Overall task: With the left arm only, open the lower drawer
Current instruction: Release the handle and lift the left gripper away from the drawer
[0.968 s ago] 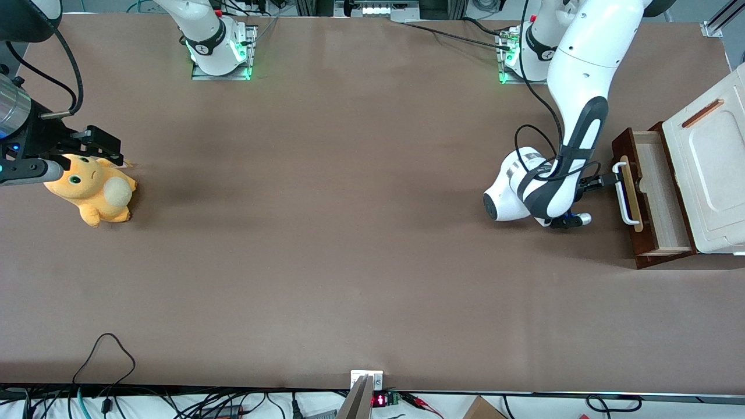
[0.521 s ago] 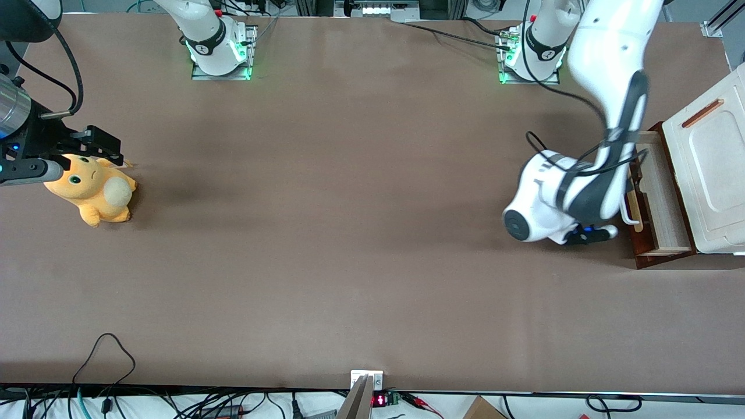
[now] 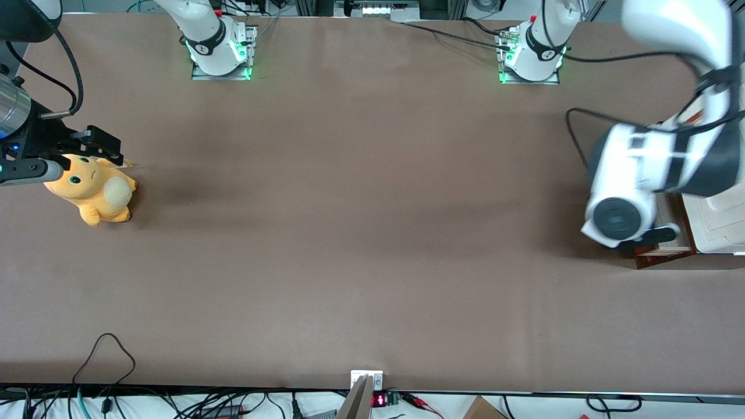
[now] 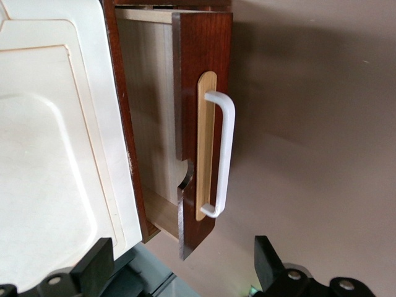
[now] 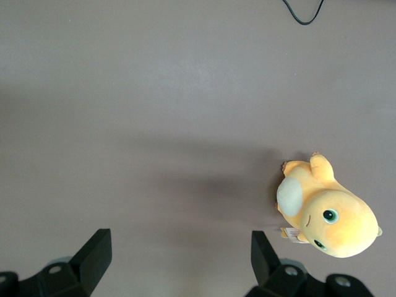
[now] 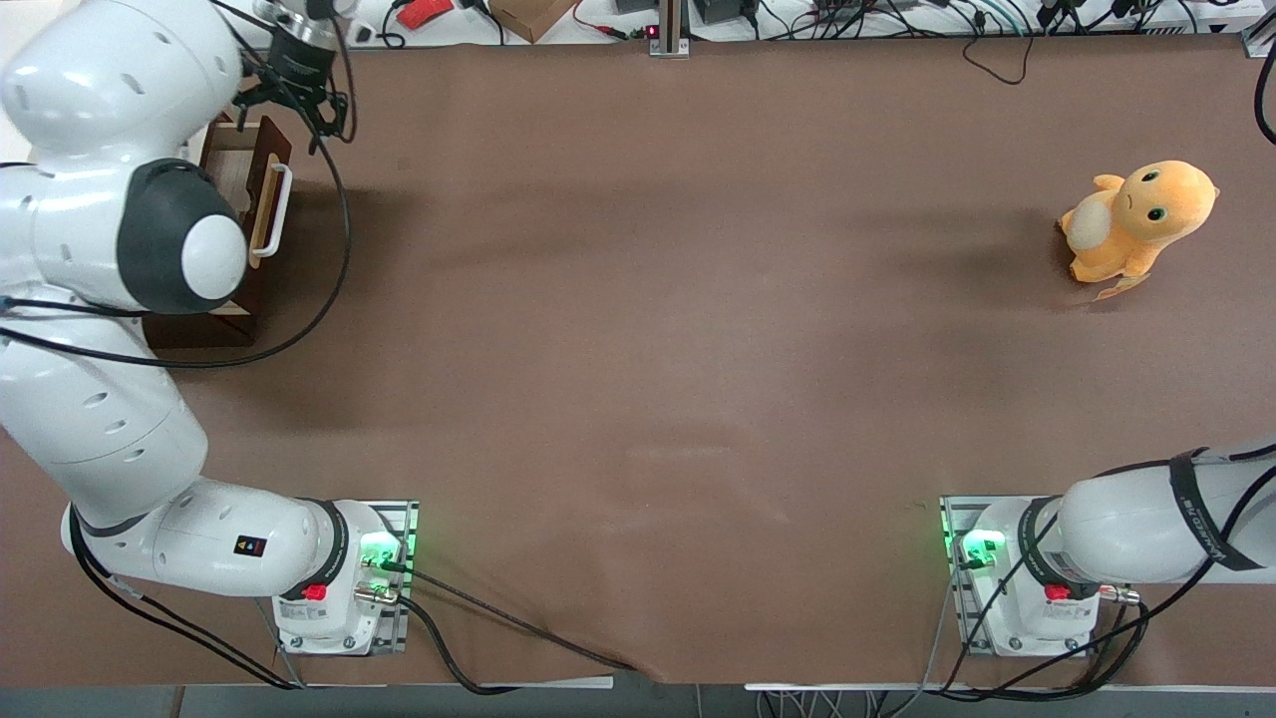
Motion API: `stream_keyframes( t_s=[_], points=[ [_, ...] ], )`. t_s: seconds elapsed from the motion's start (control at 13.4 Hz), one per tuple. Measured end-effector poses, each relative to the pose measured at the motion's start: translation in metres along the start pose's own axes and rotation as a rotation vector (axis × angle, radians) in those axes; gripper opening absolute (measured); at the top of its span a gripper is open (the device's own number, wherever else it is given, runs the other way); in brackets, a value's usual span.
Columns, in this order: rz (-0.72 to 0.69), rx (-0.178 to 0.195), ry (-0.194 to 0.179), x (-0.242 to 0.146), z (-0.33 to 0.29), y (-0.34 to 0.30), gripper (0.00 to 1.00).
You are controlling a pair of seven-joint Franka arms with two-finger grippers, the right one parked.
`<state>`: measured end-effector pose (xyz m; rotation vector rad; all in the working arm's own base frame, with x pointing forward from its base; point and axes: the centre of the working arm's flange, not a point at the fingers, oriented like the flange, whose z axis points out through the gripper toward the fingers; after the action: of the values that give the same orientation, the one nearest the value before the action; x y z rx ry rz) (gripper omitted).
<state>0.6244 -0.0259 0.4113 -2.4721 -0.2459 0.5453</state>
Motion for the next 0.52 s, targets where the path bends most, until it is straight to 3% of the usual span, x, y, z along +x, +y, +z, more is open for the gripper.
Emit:
stream_keyframes(
  t_s=[0.22, 0.52],
  points=[
    [0.038, -0.167, 0.021, -0.016, -0.023, -0.055, 1.00],
    [0.011, -0.333, 0.076, -0.042, -0.056, -0.098, 1.00]
  ],
)
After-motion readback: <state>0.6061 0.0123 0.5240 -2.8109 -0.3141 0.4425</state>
